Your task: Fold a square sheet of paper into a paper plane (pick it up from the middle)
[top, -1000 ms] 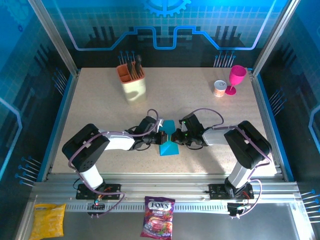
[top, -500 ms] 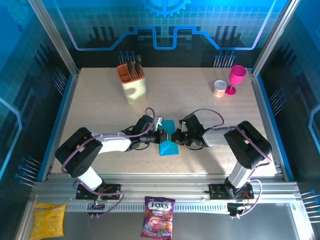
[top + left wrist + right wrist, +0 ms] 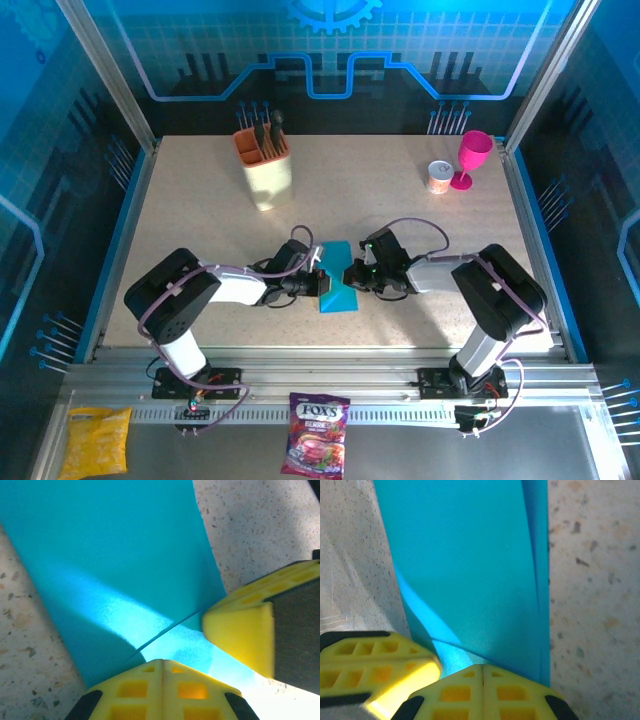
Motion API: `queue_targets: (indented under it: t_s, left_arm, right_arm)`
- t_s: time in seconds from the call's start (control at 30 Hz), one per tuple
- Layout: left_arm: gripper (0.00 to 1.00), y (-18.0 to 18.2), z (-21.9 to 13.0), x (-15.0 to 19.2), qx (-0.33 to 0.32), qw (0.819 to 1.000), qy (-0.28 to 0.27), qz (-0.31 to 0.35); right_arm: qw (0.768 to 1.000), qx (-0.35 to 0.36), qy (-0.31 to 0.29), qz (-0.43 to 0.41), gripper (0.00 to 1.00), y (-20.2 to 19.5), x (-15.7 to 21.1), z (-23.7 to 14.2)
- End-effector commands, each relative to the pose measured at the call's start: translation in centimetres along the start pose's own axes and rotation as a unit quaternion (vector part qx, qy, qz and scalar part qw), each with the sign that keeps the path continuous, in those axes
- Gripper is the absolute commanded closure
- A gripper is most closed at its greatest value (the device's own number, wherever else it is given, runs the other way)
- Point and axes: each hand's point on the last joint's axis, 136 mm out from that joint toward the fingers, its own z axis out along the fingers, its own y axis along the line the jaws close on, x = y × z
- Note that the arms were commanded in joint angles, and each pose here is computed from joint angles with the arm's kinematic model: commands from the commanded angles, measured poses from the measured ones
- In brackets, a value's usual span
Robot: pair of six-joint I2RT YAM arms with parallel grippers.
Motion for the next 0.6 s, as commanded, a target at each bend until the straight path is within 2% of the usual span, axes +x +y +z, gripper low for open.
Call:
queue_targets:
  t_s: [0.0,0.13,0.27,0.37,0.57]
  left_arm:
    - [1.0,0.8,0.4,0.8,-0.008,1.0,0.003,0.001]
    - [1.0,1.0,0.4,1.0,-0.008,1.0,0.004,0.0]
    - [1.0,0.6,0.4,1.0,-0.004,1.0,0.003,0.001]
    - [1.0,0.3,0.4,1.0,0.0,1.0,0.003,0.001]
    - [1.0,-0.4,0.4,0.9,0.007,1.0,0.001,-0.002]
  right_arm:
    - [1.0,0.009,0.003,-0.014,0.94,0.5,0.5,-1.5]
    - [1.0,0.018,-0.01,-0.022,0.9,0.6,0.4,-3.0]
    - [1.0,0.011,-0.009,-0.026,0.95,1.0,0.9,-3.3]
    - [0.999,0.004,0.0,-0.035,1.0,1.8,1.7,-2.9]
    - [0.999,-0.007,0.02,-0.046,1.0,2.9,4.6,-1.2]
